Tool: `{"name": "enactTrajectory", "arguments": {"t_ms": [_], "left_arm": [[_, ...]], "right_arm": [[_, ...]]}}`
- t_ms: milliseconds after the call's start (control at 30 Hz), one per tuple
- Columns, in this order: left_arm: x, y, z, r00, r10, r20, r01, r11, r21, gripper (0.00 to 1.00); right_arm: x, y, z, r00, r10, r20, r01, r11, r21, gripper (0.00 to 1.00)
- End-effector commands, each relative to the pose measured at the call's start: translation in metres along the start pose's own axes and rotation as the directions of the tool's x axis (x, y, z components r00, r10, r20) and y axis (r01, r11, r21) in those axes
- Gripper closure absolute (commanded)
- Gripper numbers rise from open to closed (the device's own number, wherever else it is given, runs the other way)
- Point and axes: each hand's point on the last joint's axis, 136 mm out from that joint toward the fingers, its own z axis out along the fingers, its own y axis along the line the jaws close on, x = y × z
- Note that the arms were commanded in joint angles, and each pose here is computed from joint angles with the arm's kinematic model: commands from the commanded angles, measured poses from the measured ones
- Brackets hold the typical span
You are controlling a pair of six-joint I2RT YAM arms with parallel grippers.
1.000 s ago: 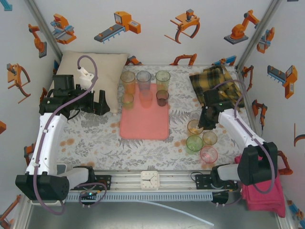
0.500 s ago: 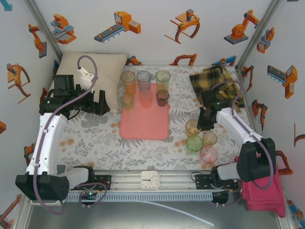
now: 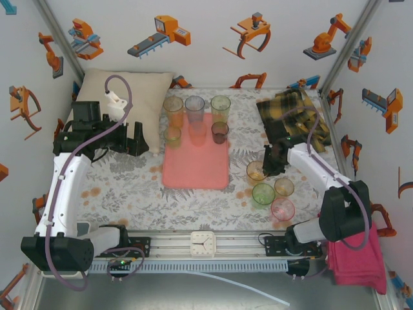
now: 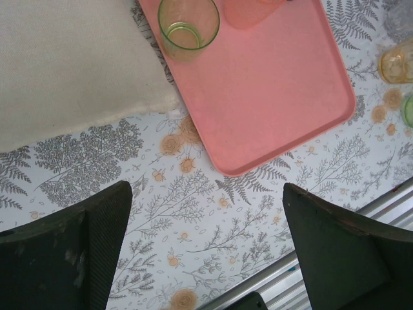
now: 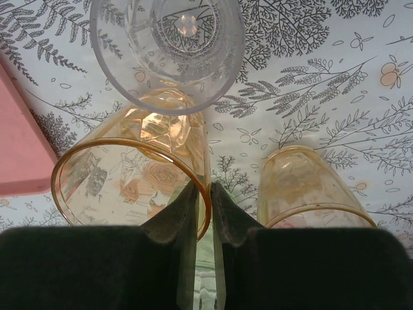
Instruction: Place the glasses into the tray
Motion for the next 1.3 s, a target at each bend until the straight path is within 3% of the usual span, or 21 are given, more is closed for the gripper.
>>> {"name": "enactTrajectory", "arguments": {"t_ms": [0,800,1267], "left_arm": [[0.001,-0.004,-0.003,1.000,0.024,0.006,-0.024,1.000,0.008,0.09],[-0.001,-0.004,-0.005,1.000,0.027,0.013,-0.027,1.000,0.005,0.09],[-0.002,-0.002,-0.007,1.000,0.027,0.015,-0.027,1.000,-0.003,0.09]], "right_arm": [[-0.008,0.003,-0.003,1.000,-0.023,0.019,0.022,1.000,0.014,0.83],[-0.011,0.008,-0.008,0.998,-0.063,0.028,0.062,0.998,0.032,0.95],[-0.013,0.016,-0.019,0.997,-0.069,0.043,0.069,0.998,-0.005,0.96]]}}
